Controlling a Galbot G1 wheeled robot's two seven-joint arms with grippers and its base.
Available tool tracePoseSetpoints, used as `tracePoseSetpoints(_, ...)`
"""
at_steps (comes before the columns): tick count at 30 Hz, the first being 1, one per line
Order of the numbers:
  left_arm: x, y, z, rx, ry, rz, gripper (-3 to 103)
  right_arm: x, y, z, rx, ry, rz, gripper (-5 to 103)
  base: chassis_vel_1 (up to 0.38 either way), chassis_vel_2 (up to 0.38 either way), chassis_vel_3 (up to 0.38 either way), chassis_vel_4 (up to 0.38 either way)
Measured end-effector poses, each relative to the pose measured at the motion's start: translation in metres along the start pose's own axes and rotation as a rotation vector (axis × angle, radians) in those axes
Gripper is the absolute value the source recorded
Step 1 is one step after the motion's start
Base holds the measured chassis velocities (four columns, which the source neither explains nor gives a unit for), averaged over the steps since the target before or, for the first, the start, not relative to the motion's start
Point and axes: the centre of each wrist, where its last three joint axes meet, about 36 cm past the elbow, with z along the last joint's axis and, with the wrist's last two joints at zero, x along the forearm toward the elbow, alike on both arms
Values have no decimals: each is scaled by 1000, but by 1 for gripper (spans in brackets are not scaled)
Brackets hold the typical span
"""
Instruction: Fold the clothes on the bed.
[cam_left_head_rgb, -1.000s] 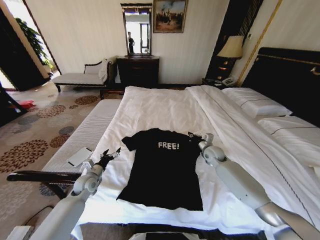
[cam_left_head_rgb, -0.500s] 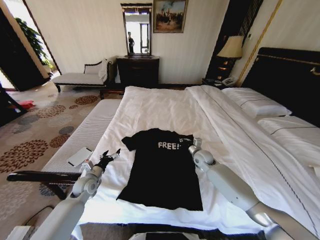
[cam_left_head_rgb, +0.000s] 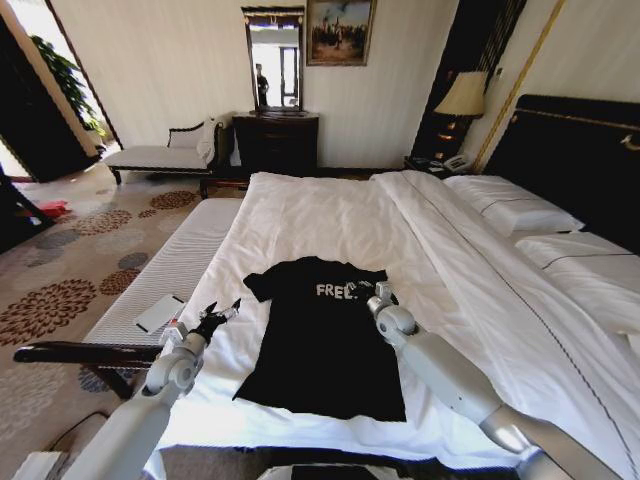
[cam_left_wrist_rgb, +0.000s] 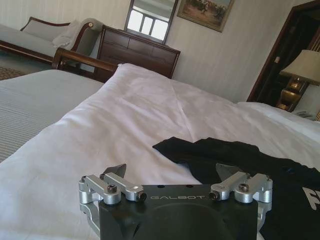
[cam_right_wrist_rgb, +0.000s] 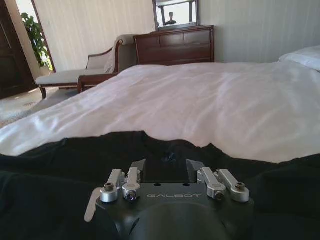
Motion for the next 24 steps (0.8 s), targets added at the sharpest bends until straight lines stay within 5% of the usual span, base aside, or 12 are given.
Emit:
tracePoseSetpoints(2, -1, 0, 0, -1, 1, 1, 100, 2, -1, -3, -8, -9, 3, 46, 0, 0, 0, 0)
tracePoseSetpoints(8, -10, 0, -6, -2, 0, -7, 100, 20, -29, -18, -63, -57, 82, 73, 0, 0, 0, 0)
tracePoseSetpoints(17, -28, 0, -4, 111, 25, -13, 100, 71, -74, -2, -97, -60, 195, 100, 0, 0, 0, 0)
tracePoseSetpoints(24, -42, 10, -6, 160, -4, -37, 99, 80, -82, -1, -80, -64, 207, 100, 0, 0, 0, 0)
